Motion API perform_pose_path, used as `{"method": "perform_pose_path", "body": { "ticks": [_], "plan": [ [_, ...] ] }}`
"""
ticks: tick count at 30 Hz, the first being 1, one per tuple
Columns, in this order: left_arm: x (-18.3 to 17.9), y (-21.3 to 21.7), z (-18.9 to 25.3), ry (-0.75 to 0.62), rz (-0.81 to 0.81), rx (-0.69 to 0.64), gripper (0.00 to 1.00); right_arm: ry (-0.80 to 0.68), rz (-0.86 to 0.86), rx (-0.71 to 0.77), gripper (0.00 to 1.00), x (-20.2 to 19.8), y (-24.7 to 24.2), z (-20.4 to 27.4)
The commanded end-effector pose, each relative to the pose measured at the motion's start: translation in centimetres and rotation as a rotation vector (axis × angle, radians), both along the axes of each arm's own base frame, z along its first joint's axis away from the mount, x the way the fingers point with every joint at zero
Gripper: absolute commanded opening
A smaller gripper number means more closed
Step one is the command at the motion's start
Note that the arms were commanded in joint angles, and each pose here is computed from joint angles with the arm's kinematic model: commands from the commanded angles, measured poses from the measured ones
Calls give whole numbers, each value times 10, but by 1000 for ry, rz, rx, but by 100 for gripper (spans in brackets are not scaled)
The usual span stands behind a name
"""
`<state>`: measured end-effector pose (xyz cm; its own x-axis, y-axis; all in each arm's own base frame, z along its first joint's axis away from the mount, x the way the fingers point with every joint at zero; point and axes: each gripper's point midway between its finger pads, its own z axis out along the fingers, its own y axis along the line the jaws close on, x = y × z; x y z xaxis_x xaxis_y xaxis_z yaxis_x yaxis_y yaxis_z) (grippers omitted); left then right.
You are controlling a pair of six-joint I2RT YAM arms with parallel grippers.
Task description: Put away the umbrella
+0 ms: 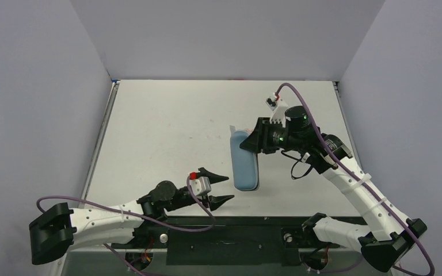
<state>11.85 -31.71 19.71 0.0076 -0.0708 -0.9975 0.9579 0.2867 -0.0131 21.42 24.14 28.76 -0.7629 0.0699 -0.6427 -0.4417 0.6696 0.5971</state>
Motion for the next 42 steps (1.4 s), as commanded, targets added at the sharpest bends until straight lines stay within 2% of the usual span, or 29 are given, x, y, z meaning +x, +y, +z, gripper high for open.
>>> {"method": "perform_pose_path", "body": {
  "ticks": [1,11,23,29,39,42],
  "plan": [
    [8,-5,34,-171,62,-96,52,-43,-82,25,0,14,-4,30],
    [18,-22,30,-217,119,-73,40,-18,-134,-36,0,16,-9,23],
    [25,-32,28,-257,142,-60,39,-5,-118,-48,0,14,-4,16],
    [25,-38,28,-262,134,-58,34,-5,-115,-47,0,14,-2,16],
    [22,-37,29,-269,120,-58,13,0,-115,-44,0,14,0,13],
    [20,-37,28,-273,110,-55,3,2,-116,-44,0,15,0,12]
  ]
}}
